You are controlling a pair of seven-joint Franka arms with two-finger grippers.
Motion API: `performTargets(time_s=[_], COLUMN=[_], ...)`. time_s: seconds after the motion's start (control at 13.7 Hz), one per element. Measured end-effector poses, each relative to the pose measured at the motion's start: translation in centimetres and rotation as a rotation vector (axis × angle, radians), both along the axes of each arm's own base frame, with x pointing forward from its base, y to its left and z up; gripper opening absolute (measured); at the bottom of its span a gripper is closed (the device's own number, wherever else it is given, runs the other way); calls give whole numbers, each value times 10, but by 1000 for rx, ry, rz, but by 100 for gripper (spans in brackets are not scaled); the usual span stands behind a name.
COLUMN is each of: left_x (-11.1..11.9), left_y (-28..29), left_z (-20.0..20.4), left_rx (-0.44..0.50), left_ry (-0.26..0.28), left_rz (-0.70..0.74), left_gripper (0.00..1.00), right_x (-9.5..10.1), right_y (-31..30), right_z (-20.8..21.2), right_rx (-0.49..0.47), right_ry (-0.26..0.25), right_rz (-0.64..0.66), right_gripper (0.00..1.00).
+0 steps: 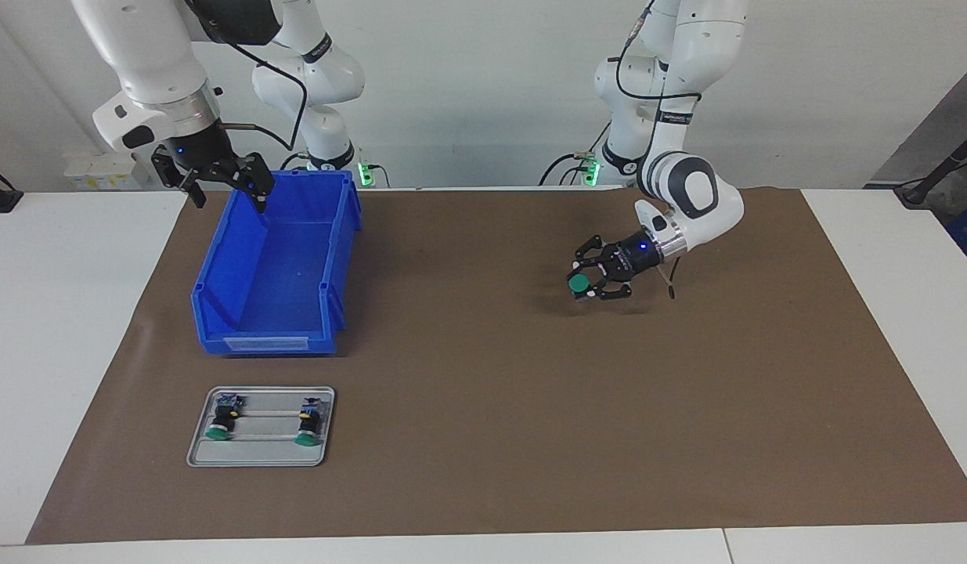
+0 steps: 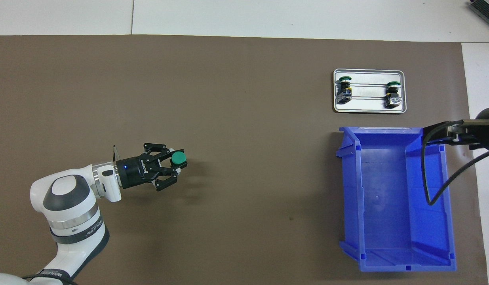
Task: Place and press button with both arms
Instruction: 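Lower the button onto the table and open the left gripper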
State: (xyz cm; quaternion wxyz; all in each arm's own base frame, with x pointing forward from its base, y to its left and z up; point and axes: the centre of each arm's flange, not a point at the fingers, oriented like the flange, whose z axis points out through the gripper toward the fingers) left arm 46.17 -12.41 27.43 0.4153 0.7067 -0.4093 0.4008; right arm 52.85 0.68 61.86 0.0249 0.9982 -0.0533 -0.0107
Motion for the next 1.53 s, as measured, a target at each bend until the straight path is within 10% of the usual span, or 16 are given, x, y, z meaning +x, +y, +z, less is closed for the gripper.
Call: performTargets(time_s=[0.8, 1.53], left_x=[-26, -38], left_y=[45, -1], left_z=[-3, -18], left_rx=[-104, -139], left_ry=[-173, -136], left_rz=[-21, -23], left_gripper=[39, 39], right_x=[0, 0], right_y=[0, 0], right_z=[0, 0], right_rx=[0, 0], right_ry=[0, 0], right_rz=[0, 0], right_gripper=[100, 100])
